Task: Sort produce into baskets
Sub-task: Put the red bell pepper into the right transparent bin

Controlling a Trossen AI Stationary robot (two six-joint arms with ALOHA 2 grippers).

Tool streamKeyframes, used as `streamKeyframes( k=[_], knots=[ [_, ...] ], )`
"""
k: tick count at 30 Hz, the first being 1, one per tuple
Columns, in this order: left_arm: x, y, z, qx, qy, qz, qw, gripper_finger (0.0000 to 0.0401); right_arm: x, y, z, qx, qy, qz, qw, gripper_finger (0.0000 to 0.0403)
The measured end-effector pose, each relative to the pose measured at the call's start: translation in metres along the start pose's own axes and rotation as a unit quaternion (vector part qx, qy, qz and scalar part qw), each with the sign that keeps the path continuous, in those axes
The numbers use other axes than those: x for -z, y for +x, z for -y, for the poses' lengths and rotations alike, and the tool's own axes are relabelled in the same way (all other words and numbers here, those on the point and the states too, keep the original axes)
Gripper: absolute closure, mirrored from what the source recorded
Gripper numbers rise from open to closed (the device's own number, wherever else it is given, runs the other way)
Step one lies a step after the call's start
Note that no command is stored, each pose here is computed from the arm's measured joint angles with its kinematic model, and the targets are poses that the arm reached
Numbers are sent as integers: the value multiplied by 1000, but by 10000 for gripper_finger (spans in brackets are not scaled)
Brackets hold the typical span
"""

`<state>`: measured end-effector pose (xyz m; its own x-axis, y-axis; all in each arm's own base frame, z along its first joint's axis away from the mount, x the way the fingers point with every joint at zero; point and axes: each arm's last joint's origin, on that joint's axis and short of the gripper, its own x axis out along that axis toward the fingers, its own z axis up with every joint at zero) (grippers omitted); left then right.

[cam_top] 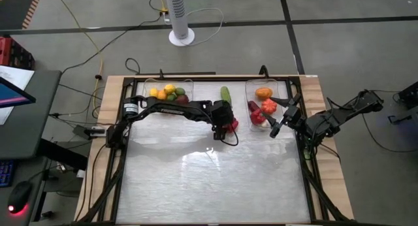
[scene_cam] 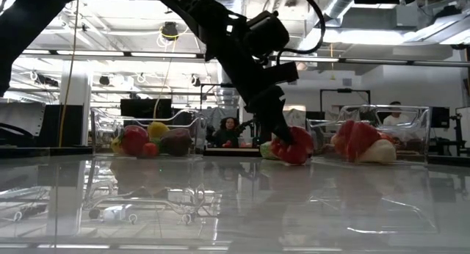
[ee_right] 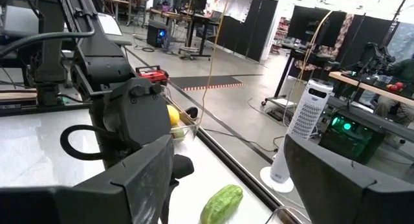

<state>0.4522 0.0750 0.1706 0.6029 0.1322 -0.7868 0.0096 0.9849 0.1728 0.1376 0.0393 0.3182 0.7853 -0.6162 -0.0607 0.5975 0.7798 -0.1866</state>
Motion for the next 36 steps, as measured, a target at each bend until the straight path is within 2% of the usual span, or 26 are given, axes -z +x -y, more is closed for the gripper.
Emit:
streamKeyframes(
  k=[5, 9, 14, 19, 23, 28, 31, 36],
  knots=[
    [0, 0, 0, -1, -4, 2, 1000, 192, 0, 0, 0, 0, 0, 0, 1000, 84],
    [-1, 0, 0, -1, -9, 4, 1000, 223, 0, 0, 0, 0, 0, 0, 1000, 84],
    [-2, 0, 0, -3, -9, 9, 1000, 231, 0, 0, 0, 0, -1, -1, 1000, 84],
    [-12, -20, -6, -35, 1, 31, 999, 232, 1, 0, 0, 0, -3, -2, 1000, 84],
    [-24, -37, -13, -70, -6, 71, 995, 233, 1, 0, 0, 0, -4, -2, 1000, 84],
    [-43, -47, -18, -80, -14, 174, 981, 233, 0, 0, 0, 0, -1, -1, 1000, 84],
    [-51, -38, -18, -74, -15, 232, 970, 233, 0, 0, 0, 0, 1, 1, 1000, 84],
    [-53, -21, -19, -71, -30, 284, 956, 233, -1, 0, 0, 0, 0, 1, 1000, 84]
  ],
)
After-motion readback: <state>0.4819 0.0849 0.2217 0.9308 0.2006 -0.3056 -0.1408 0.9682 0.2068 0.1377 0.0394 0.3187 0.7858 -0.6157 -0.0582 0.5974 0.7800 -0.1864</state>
